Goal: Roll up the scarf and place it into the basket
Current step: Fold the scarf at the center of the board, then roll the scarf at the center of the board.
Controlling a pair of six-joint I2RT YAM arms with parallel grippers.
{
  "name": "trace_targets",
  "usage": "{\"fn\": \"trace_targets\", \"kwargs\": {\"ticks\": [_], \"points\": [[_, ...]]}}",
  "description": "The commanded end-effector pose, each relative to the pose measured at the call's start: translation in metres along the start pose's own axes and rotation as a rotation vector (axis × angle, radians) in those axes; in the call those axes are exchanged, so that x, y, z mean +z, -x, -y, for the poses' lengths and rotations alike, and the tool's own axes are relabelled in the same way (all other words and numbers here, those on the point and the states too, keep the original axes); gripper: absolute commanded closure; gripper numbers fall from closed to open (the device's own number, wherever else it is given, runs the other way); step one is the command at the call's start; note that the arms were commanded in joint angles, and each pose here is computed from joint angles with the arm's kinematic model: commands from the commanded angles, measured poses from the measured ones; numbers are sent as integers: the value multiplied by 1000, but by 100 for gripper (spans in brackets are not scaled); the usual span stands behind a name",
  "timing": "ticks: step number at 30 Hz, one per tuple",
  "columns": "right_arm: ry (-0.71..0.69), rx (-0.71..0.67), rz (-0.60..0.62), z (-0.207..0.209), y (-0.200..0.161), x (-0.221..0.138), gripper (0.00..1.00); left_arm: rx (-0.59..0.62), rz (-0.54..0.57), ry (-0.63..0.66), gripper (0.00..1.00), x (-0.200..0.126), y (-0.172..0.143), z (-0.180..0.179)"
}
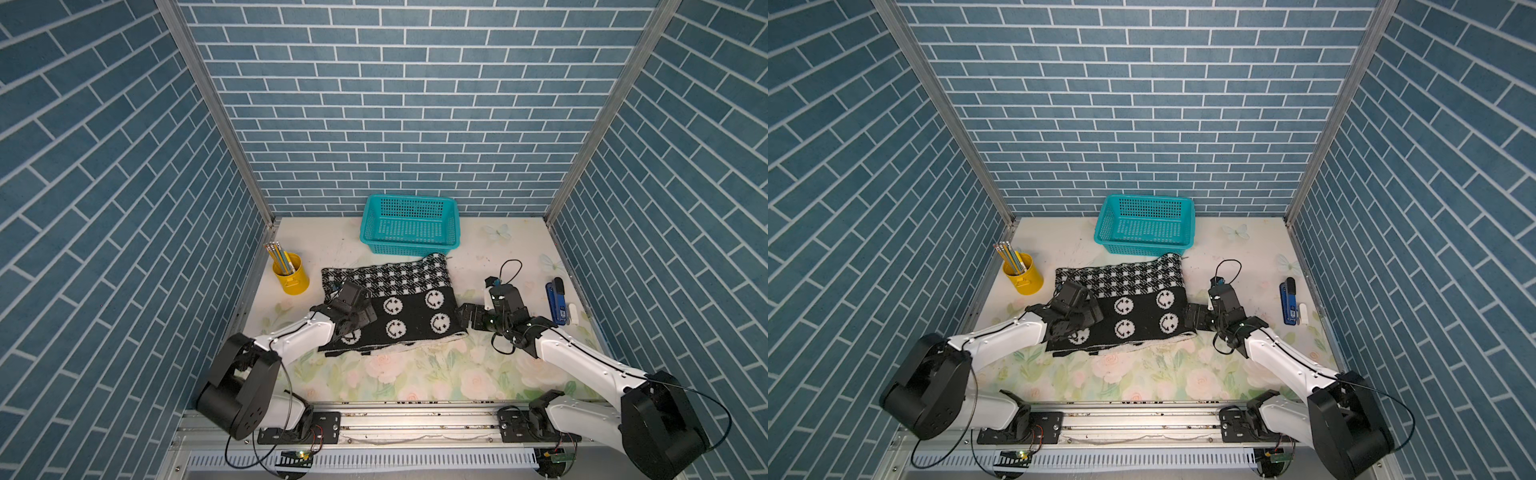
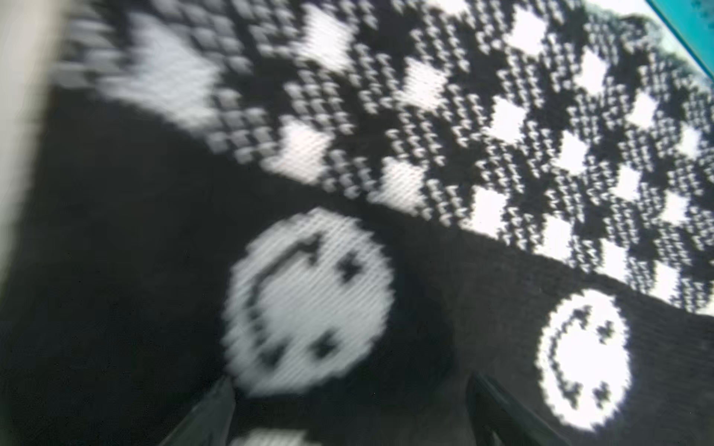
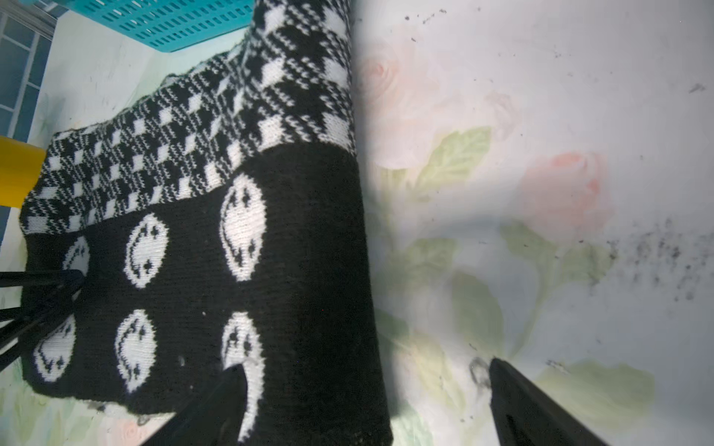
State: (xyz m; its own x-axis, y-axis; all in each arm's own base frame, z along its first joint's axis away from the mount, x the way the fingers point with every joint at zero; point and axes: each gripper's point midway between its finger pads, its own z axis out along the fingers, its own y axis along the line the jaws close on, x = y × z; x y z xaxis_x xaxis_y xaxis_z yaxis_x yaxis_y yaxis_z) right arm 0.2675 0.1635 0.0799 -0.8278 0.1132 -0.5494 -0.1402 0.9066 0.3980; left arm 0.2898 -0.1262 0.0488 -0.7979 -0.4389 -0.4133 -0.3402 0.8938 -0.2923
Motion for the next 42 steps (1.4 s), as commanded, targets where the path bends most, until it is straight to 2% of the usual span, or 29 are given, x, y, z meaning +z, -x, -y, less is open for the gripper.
{"fn": "trace_targets", "kwargs": {"ticks": [1, 4, 6, 8, 9, 10, 12, 13, 15, 17, 20, 26, 27, 33, 34, 35, 36, 37, 38, 42], "points": [[71, -23, -23, -5, -8, 7, 0, 53, 33, -123, 0, -26, 28, 46], [140, -23, -29, -15, -6, 13, 0, 189, -20, -366, 0, -32, 39, 126], [185, -24, -38, -23, -6, 18, 1, 287, -101, -483, 0, -29, 26, 170], [205, -17, -47, -26, -6, 23, 4, 364, -156, -545, 7, -19, 13, 203], [210, -17, -58, -27, -6, 26, 5, 397, -169, -555, 17, -13, 8, 218], [216, -16, -64, -28, -7, 29, 8, 419, -177, -562, 38, -6, 4, 230], [216, -6, -80, -26, -10, 35, 14, 431, -192, -577, 91, 6, -1, 247], [211, 0, -94, -25, -14, 38, 18, 429, -203, -586, 100, 15, -5, 253], [208, 13, -111, -22, -19, 42, 24, 425, -222, -623, 100, 23, -11, 267], [209, 24, -120, -20, -24, 44, 26, 422, -239, -638, 100, 31, -17, 276], [193, 45, -129, -13, -32, 46, 41, 420, -262, -617, 100, 41, -28, 277], [172, 77, -141, -4, -44, 45, 96, 375, -295, -553, 100, 63, -50, 256], [166, 79, -143, -1, -46, 44, 100, 368, -307, -562, 100, 66, -55, 256], [176, 71, -157, -3, -56, 15, 100, 419, -373, -563, 100, 68, -102, 267], [176, 63, -155, -5, -56, 6, 91, 414, -378, -565, 100, 67, -108, 266], [154, 55, -136, -2, -51, -2, 69, 409, -382, -564, 100, 66, -113, 264], [125, 48, -108, 1, -45, -10, 43, 405, -390, -568, 100, 65, -116, 262], [111, 51, -71, 5, -34, -18, 29, 400, -398, -562, 100, 67, -118, 260], [105, 63, -45, 9, -26, -23, 24, 397, -397, -559, 100, 67, -117, 259], [70, 95, 2, 33, 1, -19, 24, 376, -318, -563, 100, 51, -87, 260]]}}
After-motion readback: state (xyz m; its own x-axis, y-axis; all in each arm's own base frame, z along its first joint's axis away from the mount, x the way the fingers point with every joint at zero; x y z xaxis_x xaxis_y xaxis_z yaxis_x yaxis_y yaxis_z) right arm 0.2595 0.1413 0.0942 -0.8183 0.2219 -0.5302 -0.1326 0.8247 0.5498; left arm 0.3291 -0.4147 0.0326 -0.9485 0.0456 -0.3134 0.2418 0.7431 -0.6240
